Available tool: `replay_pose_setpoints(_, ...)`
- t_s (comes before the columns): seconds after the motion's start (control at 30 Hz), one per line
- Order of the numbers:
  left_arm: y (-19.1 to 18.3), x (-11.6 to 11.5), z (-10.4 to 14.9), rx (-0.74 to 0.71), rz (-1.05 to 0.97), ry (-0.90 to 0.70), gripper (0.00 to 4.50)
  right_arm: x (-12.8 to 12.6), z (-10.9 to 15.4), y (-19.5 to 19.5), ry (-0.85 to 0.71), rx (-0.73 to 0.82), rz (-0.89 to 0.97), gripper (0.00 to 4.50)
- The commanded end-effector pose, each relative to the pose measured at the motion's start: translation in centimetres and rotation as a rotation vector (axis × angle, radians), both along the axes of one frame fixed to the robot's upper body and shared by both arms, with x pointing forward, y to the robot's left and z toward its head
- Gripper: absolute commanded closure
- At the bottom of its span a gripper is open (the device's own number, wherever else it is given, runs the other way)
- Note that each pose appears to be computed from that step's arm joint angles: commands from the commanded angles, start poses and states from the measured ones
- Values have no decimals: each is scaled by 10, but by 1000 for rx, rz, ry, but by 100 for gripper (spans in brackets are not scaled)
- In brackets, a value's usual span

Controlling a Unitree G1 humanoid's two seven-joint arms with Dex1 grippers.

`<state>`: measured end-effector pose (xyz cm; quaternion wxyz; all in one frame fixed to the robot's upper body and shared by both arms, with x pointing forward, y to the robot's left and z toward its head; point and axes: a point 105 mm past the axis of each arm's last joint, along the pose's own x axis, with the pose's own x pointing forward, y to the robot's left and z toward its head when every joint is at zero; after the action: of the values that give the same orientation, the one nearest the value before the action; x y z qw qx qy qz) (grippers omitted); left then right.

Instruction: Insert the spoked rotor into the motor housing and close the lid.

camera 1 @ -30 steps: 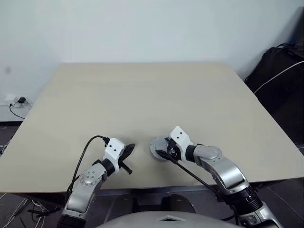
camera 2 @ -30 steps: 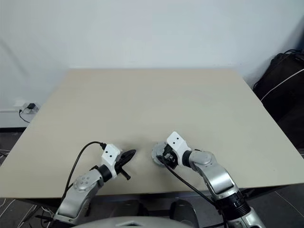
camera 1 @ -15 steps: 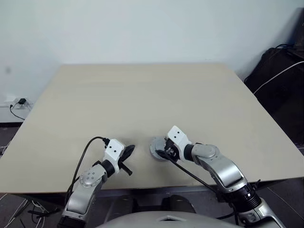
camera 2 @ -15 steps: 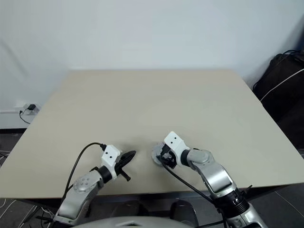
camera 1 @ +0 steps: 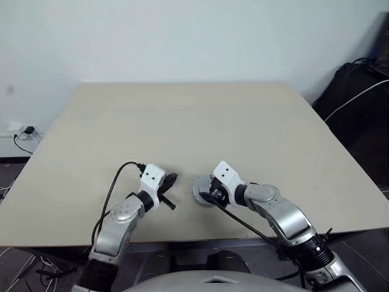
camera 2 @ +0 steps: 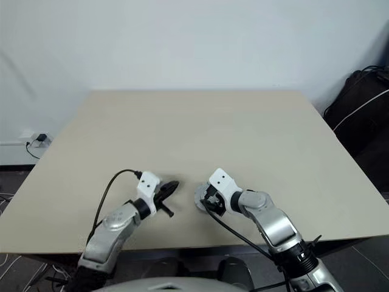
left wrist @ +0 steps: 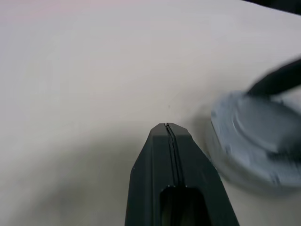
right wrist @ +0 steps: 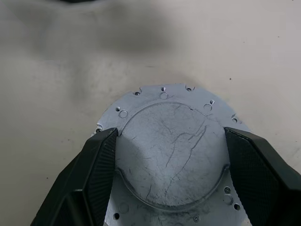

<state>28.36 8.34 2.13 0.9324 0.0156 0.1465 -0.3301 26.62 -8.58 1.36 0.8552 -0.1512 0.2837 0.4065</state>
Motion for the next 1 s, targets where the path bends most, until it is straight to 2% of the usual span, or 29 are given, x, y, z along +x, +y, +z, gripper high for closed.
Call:
replay_pose_setpoints(0.03, -14, 9, 2, -65, -55, 93, 450, -1, -13, -9, 39, -55, -29, 131)
replay_pose_setpoints(0.27, -39, 8, 3, -180, -206, 291, 450, -1, -12, -8, 34, -52, -33, 131)
replay_pose_setpoints(0.83, -44, -17, -25, -71, -285, 455, 450, -7, -13, -10, 32, -51, -54, 131)
replay_pose_setpoints(1.0, -46, -19, -25, -70, -288, 457, 450, -7, -10, -11, 26, -39, -50, 131)
